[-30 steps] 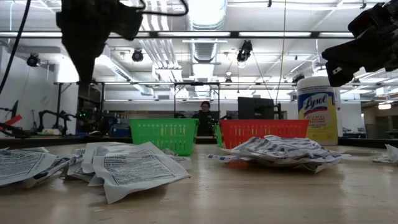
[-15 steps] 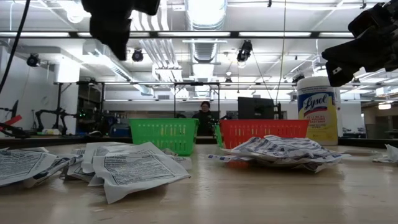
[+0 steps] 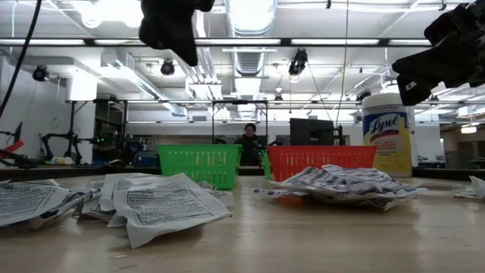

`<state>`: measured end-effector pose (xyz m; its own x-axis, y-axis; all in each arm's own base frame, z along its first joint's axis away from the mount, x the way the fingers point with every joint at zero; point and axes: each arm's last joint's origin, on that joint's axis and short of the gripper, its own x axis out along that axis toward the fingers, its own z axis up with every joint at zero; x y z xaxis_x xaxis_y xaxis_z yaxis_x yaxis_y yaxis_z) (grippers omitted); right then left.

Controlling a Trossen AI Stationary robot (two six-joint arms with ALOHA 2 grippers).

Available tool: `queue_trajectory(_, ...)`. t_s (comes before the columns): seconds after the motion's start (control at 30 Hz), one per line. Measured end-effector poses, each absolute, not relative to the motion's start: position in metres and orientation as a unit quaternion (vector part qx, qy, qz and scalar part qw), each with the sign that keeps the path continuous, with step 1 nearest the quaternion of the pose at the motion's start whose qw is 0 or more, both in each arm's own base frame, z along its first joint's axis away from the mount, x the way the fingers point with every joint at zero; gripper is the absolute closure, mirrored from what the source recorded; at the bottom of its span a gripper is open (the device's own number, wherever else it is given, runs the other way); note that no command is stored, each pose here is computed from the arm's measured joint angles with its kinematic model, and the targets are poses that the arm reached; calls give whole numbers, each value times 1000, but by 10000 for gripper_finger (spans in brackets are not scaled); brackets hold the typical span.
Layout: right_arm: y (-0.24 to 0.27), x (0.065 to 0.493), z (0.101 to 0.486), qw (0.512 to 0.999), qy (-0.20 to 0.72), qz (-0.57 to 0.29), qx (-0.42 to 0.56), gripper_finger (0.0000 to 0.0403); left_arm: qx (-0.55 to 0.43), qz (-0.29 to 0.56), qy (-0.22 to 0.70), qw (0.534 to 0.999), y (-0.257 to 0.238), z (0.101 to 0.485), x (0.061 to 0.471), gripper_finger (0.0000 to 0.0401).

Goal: Pick & Place First Aid Supplies
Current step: Put the blue alcohol pad into the yellow bin

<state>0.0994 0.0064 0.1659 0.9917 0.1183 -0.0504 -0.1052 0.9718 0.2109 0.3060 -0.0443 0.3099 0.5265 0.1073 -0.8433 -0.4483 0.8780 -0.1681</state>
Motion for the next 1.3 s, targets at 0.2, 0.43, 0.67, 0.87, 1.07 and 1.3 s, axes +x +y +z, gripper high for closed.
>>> queue_trajectory(0.2, 6, 99, 166, 992, 31, 56, 104, 374, -188, 179, 451, 854, -31, 310, 309, 401)
queue_trajectory(0.43, 6, 99, 166, 992, 31, 56, 104, 374, -218, 166, 506, 818, -43, 297, 307, 401)
queue_trajectory(0.67, 6, 99, 166, 992, 31, 56, 104, 374, -266, 168, 550, 774, -64, 281, 304, 401)
queue_trajectory(0.87, 6, 99, 166, 992, 31, 56, 104, 374, -313, 200, 577, 727, -72, 257, 296, 401)
queue_trajectory(1.07, 6, 99, 166, 992, 31, 56, 104, 374, -330, 219, 587, 707, -74, 230, 288, 401)
queue_trajectory(1.3, 6, 99, 166, 992, 31, 56, 104, 374, -342, 218, 578, 708, -73, 196, 282, 400)
